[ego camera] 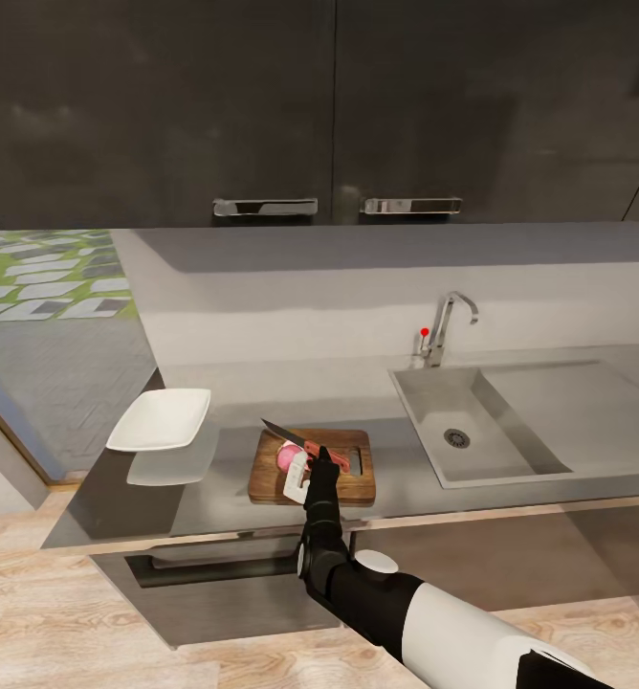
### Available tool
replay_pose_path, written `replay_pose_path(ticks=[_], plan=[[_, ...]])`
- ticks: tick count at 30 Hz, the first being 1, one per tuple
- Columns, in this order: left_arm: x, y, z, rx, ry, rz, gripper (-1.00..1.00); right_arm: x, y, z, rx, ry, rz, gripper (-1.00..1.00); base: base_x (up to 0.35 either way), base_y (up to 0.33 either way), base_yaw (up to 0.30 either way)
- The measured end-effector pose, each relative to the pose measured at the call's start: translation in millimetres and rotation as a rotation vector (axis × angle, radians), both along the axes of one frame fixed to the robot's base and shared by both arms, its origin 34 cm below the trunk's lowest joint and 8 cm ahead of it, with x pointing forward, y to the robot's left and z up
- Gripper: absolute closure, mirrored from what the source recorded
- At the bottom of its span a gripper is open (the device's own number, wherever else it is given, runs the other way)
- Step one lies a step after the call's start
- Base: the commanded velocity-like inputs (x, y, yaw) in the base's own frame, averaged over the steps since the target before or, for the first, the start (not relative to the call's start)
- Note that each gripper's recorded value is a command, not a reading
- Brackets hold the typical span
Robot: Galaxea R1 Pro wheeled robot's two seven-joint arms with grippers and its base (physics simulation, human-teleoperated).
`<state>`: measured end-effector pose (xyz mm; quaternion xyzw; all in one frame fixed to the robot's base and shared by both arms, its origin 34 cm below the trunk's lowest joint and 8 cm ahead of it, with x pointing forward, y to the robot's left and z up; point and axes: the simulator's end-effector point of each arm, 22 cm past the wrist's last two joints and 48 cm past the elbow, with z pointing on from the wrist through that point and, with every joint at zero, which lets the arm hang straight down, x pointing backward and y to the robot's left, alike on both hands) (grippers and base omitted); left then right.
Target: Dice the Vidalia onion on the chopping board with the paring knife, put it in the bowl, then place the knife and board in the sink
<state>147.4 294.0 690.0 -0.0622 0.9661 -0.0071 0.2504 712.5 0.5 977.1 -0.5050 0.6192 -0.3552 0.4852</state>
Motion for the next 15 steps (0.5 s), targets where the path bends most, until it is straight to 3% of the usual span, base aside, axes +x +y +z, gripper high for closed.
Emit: replay_pose_path(ticks=[15], plan=[[-1.1,0.0,-0.2,0.000,0.002,0.000,-1.00,0.0,-0.3,0.0,-0.001,0.000,-0.001,1.00,0.000,0.000,0.000]])
